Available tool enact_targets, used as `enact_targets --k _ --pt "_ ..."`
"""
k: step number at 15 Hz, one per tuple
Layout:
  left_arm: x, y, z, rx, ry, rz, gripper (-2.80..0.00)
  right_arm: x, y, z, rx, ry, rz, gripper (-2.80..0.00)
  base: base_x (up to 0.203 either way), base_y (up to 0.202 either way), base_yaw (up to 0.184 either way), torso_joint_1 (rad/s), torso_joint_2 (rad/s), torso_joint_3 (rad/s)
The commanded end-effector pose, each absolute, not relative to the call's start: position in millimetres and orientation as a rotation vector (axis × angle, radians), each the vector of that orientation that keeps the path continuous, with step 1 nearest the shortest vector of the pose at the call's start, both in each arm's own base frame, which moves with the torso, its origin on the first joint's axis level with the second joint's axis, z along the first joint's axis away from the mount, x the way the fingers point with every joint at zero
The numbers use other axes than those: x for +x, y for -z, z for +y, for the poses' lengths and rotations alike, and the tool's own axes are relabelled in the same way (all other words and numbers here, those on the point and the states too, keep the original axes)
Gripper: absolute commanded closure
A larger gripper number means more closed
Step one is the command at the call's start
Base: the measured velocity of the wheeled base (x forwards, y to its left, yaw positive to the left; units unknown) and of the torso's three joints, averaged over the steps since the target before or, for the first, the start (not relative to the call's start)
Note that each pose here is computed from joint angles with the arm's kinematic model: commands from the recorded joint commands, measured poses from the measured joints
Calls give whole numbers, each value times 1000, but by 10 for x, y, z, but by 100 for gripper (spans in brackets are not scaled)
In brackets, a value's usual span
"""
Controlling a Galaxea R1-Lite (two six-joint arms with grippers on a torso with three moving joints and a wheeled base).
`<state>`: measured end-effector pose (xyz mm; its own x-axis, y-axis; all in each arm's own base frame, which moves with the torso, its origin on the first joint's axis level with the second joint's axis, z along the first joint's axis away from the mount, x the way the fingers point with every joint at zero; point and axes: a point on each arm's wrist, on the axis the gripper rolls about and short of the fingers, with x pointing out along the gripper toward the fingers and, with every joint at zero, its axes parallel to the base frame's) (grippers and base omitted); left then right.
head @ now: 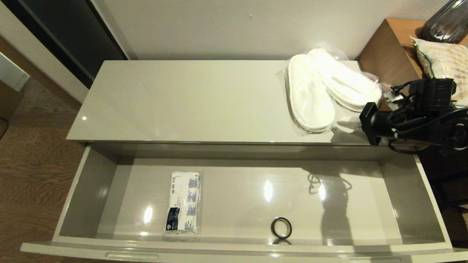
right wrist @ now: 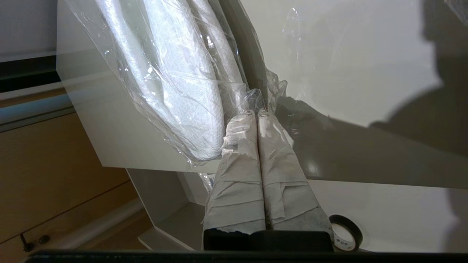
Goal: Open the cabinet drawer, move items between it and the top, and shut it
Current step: Pick up the disposable slippers on the table
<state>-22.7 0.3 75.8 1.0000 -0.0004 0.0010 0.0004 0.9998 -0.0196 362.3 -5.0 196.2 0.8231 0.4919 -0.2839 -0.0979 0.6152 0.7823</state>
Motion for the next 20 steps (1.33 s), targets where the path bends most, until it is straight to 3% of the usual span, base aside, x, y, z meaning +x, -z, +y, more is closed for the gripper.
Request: enact_targets --k 1,2,14,20 --pt "-227 -758 3 -20 0 -2 0 3632 -1971 -64 847 -359 504 0 0 0 0 0 0 0" --pt "-227 -758 3 -20 0 -2 0 3633 -1978 -64 846 -360 502 -280 0 0 0 0 0 0" --pt "-227 -758 3 -20 0 -2 0 3677 -2043 -152 861 -430 496 -280 0 0 0 0 0 0" --pt "-227 -758 3 -20 0 -2 0 3863 -1829 -72 870 -466 508 -280 0 0 0 0 0 0"
